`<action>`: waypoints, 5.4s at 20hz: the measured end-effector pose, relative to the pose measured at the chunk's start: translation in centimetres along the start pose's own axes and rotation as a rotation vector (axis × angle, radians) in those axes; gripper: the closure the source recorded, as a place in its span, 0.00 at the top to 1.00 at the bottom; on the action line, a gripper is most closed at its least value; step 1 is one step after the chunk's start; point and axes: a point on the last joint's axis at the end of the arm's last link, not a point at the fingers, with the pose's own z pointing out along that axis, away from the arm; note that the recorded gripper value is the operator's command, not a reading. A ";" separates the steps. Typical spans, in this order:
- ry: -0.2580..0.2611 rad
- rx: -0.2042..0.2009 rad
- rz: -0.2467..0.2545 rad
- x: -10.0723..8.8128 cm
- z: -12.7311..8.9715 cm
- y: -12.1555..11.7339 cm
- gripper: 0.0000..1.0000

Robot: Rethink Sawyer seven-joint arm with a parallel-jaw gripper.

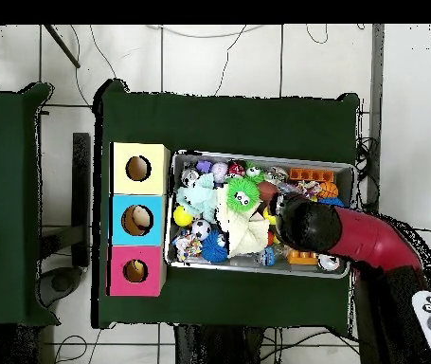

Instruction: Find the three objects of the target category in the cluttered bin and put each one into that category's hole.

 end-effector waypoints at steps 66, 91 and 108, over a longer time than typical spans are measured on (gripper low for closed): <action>-0.081 0.000 -0.040 -4.6 5.5 -2.4 0.00; -0.069 0.015 -0.047 -7.6 -5.6 2.8 1.00; -0.049 0.014 -0.012 -5.5 -3.4 0.1 1.00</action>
